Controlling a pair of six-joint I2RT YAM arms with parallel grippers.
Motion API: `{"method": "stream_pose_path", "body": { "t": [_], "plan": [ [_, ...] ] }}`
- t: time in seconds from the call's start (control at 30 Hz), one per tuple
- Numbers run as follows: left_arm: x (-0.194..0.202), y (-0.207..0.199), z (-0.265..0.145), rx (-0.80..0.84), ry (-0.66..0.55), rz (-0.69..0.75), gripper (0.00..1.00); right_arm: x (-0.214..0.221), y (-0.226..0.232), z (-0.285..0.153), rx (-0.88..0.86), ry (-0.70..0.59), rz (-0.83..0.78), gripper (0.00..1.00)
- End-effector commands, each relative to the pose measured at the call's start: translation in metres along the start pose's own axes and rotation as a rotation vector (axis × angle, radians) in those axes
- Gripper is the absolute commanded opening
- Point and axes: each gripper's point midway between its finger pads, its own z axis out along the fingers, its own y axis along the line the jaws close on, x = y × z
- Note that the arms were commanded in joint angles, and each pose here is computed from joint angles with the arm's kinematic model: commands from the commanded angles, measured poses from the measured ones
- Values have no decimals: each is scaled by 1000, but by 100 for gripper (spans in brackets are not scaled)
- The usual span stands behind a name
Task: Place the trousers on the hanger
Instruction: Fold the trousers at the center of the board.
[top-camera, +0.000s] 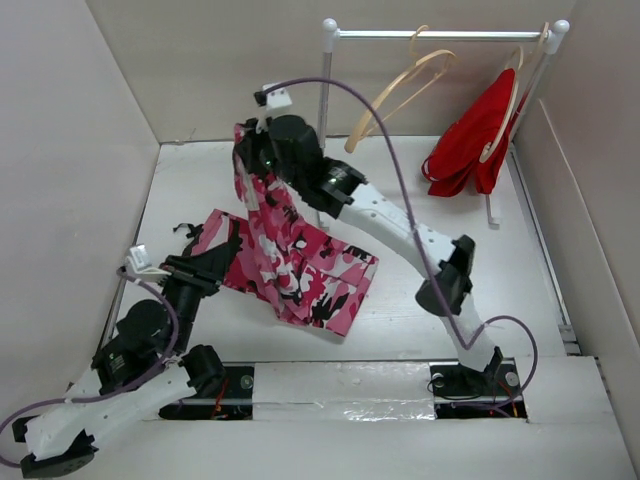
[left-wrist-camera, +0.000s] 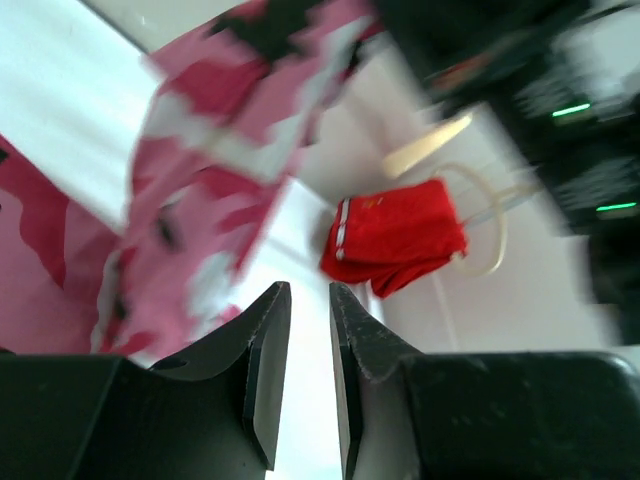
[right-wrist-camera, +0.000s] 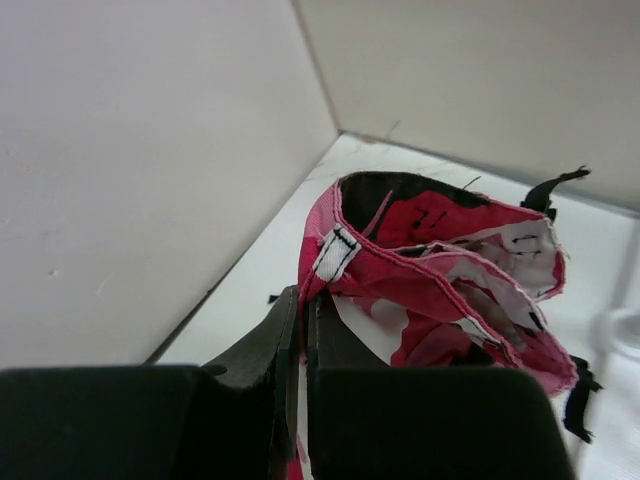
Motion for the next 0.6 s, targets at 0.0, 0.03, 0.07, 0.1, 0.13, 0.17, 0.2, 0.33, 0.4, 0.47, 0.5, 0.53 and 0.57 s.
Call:
{"method": "stream_pose_path", "body": {
  "t": [0.0,0.03,0.07,0.1,0.13,0.17,0.2,0.33,0.4,0.47,0.5,0.53,0.57],
  "plan": [
    [-33,7,-11,-30,-92,-47,21,13,64,26,-235,-57,138,26],
    [-36,13,-14,-44,-98,-53,23,62,67,47,-237,26,136,40],
    [-38,16,-15,-59,-108,-67,29,75,74,52,-277,55,142,52],
    [-40,21,-15,-79,-125,-93,30,75,85,51,-306,53,148,75],
    [-40,27,-16,-95,-129,-92,34,91,92,51,-332,91,138,86],
    [-40,34,-16,-121,-141,-98,39,85,91,45,-331,90,124,98],
    [-41,35,-16,-129,-151,-96,40,85,91,45,-332,88,113,100],
    [-29,50,-9,-187,-169,-102,49,99,70,12,-299,133,77,100],
    [-23,61,-4,-236,-196,-86,51,62,64,-27,-297,76,67,91],
    [-6,82,3,-325,-215,-48,55,70,38,-61,-235,70,68,53],
    [-1,88,6,-351,-225,-36,59,78,28,-74,-218,78,67,35],
    [8,96,10,-394,-220,18,62,81,20,-86,-204,65,78,19],
    [12,99,12,-413,-233,9,64,127,-5,-101,-150,148,68,6]
  ]
}}
